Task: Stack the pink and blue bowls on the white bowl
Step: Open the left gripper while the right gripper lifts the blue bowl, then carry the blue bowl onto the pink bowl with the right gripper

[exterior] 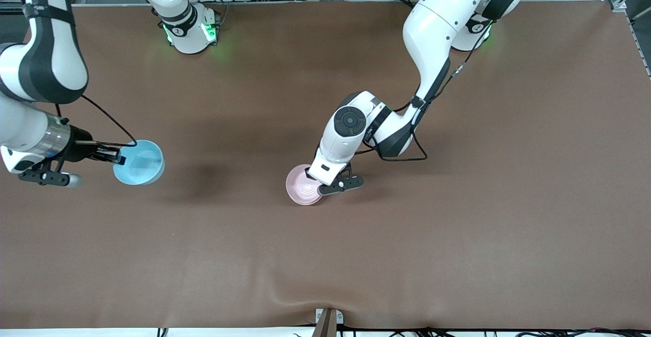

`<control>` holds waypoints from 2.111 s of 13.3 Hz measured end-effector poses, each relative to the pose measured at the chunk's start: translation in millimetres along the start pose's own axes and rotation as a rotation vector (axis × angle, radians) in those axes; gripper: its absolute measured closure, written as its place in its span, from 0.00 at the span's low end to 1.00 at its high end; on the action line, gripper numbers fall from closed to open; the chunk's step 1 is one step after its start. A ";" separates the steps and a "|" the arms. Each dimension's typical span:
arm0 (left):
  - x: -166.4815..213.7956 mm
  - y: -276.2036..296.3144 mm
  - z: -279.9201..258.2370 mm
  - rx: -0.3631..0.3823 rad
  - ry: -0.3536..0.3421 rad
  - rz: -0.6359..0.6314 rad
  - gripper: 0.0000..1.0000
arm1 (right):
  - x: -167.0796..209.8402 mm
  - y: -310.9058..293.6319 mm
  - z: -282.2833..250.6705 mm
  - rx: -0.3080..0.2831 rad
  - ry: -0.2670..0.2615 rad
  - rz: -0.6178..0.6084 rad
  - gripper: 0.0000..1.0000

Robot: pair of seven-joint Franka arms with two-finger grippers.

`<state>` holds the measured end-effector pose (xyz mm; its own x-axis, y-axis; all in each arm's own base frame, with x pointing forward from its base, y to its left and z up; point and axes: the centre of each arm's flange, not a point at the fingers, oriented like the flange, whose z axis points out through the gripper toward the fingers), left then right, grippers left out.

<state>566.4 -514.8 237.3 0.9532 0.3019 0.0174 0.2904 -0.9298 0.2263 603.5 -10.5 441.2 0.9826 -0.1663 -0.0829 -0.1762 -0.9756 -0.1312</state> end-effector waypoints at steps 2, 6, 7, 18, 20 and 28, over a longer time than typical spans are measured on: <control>5.9 5.2 -12.1 -0.019 0.015 -0.029 0.58 | -3.8 -22.7 1.2 0.023 -0.006 0.003 0.97; 93.2 -30.1 -153.5 0.017 0.073 -0.043 0.15 | -13.0 -72.7 8.5 0.123 -0.031 0.092 0.97; 120.2 -58.4 -203.1 0.042 0.074 -0.023 0.04 | -14.8 -86.2 11.8 0.133 -0.029 0.105 0.97; 199.7 -259.9 -405.2 0.171 0.019 -0.046 0.00 | -63.5 -278.0 127.9 0.133 0.007 0.304 0.97; 196.6 -282.8 -429.0 0.176 0.021 -0.025 0.00 | -72.3 -298.7 152.1 0.127 0.002 0.346 0.97; 158.2 -316.1 -452.1 0.200 -0.001 0.058 0.00 | -71.1 -336.4 204.8 0.123 0.001 0.440 0.97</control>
<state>587.2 -77.9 608.8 0.9687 0.2469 0.0241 0.2463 -0.9688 0.0272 580.8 358.9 288.9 0.8126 -0.5615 -0.1561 -0.5827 -0.7877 -0.2001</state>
